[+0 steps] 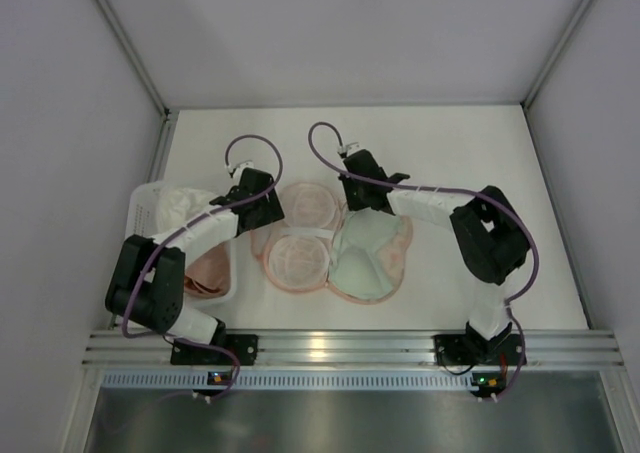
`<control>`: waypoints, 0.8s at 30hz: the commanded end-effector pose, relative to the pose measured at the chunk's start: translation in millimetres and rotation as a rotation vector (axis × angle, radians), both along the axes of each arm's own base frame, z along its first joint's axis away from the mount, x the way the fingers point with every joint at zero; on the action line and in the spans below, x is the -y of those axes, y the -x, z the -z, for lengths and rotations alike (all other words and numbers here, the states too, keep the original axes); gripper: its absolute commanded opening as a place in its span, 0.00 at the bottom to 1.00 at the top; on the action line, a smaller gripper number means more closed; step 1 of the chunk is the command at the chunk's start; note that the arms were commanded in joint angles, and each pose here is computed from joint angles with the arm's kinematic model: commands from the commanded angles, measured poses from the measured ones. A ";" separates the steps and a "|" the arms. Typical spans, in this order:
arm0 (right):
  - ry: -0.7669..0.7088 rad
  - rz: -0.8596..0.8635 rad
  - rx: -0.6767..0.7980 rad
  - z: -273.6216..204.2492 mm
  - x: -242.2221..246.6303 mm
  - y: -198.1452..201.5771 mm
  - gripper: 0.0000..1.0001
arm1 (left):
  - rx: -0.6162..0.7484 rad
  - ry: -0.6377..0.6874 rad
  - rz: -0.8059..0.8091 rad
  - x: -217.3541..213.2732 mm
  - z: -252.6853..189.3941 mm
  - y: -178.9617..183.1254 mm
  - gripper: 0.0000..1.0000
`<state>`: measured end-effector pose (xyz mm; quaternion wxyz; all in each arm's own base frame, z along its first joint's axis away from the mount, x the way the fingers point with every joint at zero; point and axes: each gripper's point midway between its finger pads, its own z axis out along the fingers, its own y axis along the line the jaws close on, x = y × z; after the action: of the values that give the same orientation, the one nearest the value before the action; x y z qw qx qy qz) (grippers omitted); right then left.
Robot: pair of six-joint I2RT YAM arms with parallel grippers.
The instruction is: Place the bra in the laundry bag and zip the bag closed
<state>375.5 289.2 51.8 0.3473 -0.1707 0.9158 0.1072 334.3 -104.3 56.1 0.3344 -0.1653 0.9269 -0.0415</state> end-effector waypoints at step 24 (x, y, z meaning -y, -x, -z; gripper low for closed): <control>0.066 0.052 -0.027 17.5 37.4 -5.7 0.11 | 0.018 0.014 0.025 13.8 14.5 -31.4 0.72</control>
<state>381.2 262.5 26.9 0.3242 -0.1562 0.9288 0.0887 346.2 -114.1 29.8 0.3136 -0.1461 0.9372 -0.0434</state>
